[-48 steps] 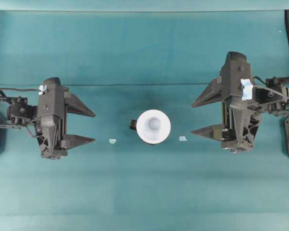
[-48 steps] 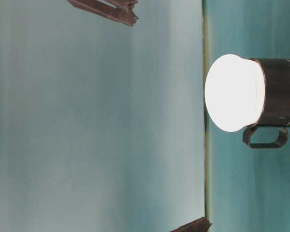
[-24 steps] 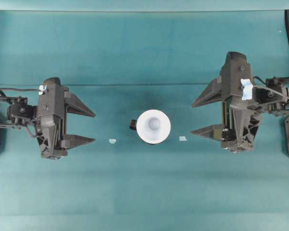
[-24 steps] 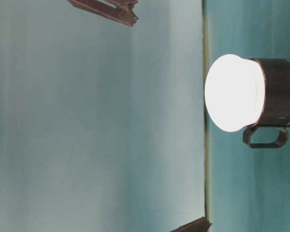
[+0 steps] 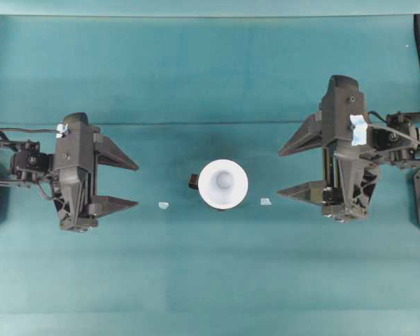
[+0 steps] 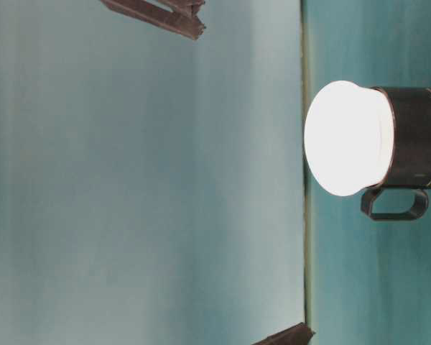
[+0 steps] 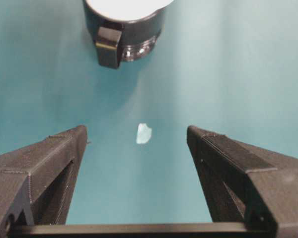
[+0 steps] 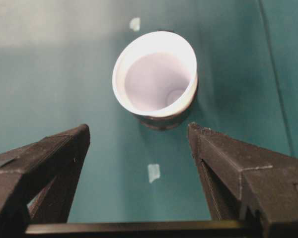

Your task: Put the paper cup into the moved cup holder.

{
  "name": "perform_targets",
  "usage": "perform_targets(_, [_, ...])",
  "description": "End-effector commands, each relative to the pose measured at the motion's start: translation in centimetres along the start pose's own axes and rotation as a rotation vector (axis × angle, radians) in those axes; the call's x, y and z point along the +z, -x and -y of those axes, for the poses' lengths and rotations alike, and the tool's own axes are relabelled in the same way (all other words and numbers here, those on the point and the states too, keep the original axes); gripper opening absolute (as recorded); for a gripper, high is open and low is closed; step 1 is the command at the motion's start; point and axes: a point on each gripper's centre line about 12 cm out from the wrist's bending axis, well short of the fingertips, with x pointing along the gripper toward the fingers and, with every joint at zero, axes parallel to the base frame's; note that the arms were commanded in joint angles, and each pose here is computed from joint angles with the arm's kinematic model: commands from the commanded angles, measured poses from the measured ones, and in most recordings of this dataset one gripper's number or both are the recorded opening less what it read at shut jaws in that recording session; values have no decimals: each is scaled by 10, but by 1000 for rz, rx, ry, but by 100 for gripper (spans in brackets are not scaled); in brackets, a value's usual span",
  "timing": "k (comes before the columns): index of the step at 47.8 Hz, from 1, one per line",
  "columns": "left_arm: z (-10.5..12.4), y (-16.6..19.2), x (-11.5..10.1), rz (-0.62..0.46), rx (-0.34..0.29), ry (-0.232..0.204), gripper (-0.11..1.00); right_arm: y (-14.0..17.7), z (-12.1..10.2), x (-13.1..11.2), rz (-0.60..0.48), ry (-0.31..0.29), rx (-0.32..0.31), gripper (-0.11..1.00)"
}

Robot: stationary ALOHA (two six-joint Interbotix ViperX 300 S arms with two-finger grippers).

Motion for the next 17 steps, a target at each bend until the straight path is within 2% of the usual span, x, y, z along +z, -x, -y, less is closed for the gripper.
perform_targets(1, [1,1,6,21,-3,-2,84,5,-2,6,29,2,5,88])
perform_targets(17, [1,1,7,24,-3,-4,84,4,-1,5,27,2,5,88])
